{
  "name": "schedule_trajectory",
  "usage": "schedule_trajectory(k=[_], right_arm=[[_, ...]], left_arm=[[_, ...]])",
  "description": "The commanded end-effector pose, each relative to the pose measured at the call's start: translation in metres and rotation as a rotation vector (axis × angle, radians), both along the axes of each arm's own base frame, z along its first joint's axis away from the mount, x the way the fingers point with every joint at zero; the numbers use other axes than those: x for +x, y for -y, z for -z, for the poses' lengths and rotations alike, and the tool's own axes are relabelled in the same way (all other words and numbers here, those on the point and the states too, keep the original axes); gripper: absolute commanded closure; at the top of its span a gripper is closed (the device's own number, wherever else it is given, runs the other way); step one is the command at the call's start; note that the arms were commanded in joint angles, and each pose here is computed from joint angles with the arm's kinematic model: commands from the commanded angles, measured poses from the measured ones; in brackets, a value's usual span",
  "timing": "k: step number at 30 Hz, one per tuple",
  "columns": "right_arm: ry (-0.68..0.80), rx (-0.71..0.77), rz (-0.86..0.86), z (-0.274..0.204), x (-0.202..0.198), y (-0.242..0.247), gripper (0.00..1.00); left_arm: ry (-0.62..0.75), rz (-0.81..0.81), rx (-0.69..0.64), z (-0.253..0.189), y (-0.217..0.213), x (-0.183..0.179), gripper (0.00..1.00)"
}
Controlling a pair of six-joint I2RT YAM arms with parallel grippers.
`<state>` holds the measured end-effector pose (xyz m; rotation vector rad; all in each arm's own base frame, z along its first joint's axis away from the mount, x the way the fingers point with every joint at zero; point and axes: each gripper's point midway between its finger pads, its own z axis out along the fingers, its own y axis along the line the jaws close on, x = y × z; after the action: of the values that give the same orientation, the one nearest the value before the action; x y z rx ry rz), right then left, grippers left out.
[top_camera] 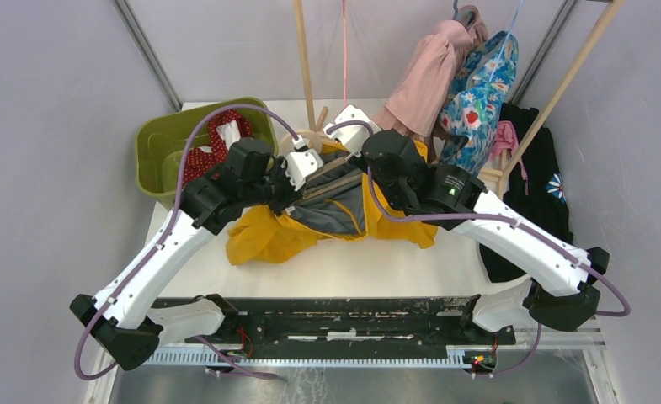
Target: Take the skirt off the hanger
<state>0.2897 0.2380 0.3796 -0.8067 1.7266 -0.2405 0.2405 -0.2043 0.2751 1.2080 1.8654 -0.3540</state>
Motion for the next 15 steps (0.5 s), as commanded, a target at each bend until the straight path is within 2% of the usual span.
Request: schedule_trajectory(k=[1, 6, 15], right_arm=[[0.104, 0.095, 0.074, -0.042, 0.004, 0.014, 0.99], [0.215, 0.070, 0.140, -0.070, 0.011, 0.040, 0.99], [0.248, 0.046, 0.306, -0.078, 0.060, 0.100, 0.99]], left_arm=[[0.099, 0.034, -0.068, -0.022, 0.008, 0.004, 0.97], [0.085, 0.038, -0.056, -0.014, 0.008, 0.004, 0.97], [0.110, 0.059, -0.059, -0.028, -0.001, -0.010, 0.97]])
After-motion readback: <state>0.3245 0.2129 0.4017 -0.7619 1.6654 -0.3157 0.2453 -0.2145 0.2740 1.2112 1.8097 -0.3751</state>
